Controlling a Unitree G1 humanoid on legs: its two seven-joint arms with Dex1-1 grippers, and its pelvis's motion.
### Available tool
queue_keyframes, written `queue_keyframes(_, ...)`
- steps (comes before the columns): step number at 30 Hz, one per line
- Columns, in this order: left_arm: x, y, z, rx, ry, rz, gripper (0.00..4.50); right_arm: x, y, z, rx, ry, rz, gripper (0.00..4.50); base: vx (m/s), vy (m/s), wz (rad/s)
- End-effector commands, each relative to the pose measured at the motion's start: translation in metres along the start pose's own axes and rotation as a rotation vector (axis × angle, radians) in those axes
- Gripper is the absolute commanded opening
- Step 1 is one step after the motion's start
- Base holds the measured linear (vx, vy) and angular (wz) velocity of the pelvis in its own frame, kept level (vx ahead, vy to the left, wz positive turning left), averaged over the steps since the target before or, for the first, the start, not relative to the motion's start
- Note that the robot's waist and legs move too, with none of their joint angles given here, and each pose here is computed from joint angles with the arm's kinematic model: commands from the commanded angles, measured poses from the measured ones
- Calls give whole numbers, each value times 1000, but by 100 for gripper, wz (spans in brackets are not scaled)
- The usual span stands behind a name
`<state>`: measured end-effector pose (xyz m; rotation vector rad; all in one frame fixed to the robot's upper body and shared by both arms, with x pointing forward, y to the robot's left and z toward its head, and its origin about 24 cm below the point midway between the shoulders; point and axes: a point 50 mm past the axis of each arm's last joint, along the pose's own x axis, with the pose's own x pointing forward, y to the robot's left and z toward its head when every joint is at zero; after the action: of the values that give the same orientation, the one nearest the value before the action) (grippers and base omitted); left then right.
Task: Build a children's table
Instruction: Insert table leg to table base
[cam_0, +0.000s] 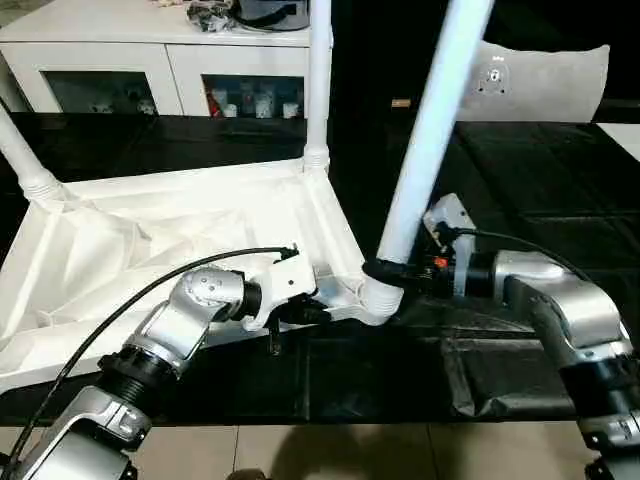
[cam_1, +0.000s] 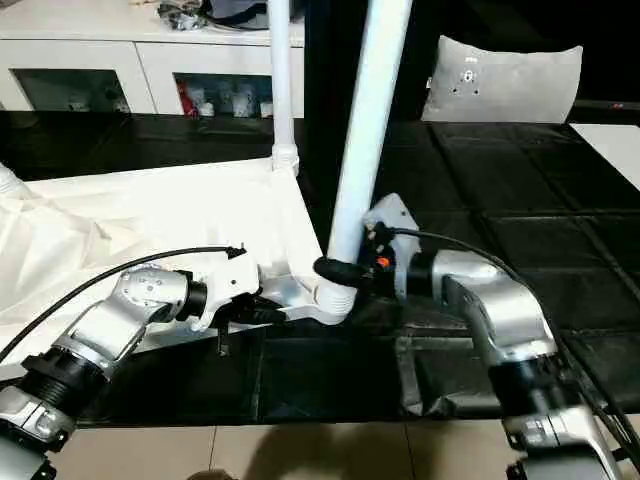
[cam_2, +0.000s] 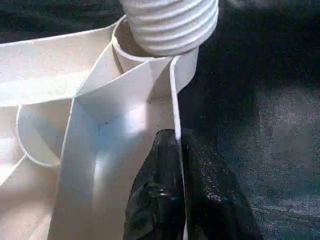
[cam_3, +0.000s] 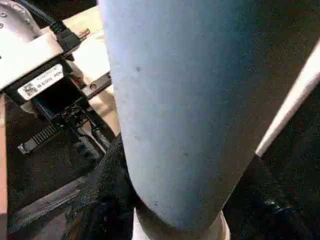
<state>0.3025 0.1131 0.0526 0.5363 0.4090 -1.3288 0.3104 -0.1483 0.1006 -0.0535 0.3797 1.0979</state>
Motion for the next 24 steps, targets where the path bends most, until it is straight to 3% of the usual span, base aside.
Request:
queue_keyframes(1,5,-9,-1,47,42,-94,0,4,-3,-10,17,67,9,186,0,0,0)
queue_keyframes(11,2,-5,-3,48,47,-81,0,9,-11,-16,43,82,6,186,0,0,0)
queue_keyframes(21,2,0,-2,10,13,-40,0,2,-9,-36,190,-52,-61,186,0,0,0)
queue_keyframes(24,3,2,0,-15,-14,-9,0,-1,-8,-45,232,-132,-132,186,0,0,0)
